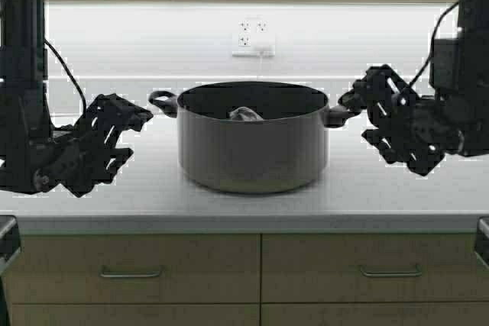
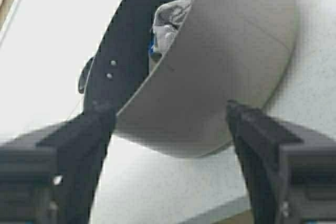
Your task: Open the cabinet, put the pot inside, then close it
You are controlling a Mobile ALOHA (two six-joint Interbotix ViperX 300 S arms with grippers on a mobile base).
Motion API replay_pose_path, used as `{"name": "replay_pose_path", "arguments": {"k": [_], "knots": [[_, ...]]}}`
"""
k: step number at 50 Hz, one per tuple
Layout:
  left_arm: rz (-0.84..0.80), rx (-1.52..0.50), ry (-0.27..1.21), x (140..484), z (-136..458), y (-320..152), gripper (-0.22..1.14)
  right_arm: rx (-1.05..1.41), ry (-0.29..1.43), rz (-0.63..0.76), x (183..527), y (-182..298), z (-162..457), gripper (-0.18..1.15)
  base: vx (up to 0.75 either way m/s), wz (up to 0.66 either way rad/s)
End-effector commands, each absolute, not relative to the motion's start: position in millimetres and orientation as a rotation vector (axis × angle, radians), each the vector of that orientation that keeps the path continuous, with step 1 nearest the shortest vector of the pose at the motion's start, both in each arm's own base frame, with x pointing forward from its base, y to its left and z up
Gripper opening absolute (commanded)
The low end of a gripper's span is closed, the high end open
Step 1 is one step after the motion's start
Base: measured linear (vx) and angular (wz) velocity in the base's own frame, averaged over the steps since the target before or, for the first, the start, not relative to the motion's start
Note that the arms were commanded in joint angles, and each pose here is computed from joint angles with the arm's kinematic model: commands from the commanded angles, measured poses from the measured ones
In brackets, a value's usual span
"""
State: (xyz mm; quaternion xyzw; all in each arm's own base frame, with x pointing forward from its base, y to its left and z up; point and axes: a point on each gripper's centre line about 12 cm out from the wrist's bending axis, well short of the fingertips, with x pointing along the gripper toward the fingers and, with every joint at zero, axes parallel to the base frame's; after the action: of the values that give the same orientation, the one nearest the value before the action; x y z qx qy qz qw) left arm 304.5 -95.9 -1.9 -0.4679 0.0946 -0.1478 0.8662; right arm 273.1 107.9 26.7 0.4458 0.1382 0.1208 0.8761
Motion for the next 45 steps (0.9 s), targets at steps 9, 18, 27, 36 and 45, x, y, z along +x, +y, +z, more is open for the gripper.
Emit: {"name": "replay_pose_path", "arguments": {"k": [9,18,27,36,45], "knots": [[-0.353,-0.989,0.166,313.1,7.4,-100.3,1.02,0.942,0.242,0.262,263.4,101.9,12.5,0.96,0.11,0.11],[-0.364,-0.990,0.148,323.1,3.5,-103.3,1.02,0.945,0.218,0.272,268.4,103.6,14.4,0.96,0.11,0.00],[-0.367,-0.989,0.140,325.6,3.7,-103.8,1.02,0.946,0.207,0.290,271.7,106.4,16.2,0.96,0.10,-0.08],[-0.333,-0.976,0.110,330.1,3.2,-100.1,1.02,0.951,0.191,0.300,278.4,109.4,15.2,0.96,0.09,-0.11],[-0.311,-0.985,-0.001,357.1,10.2,-98.5,1.02,0.985,0.122,0.342,306.6,121.5,12.6,0.96,0.05,-0.06]]}}
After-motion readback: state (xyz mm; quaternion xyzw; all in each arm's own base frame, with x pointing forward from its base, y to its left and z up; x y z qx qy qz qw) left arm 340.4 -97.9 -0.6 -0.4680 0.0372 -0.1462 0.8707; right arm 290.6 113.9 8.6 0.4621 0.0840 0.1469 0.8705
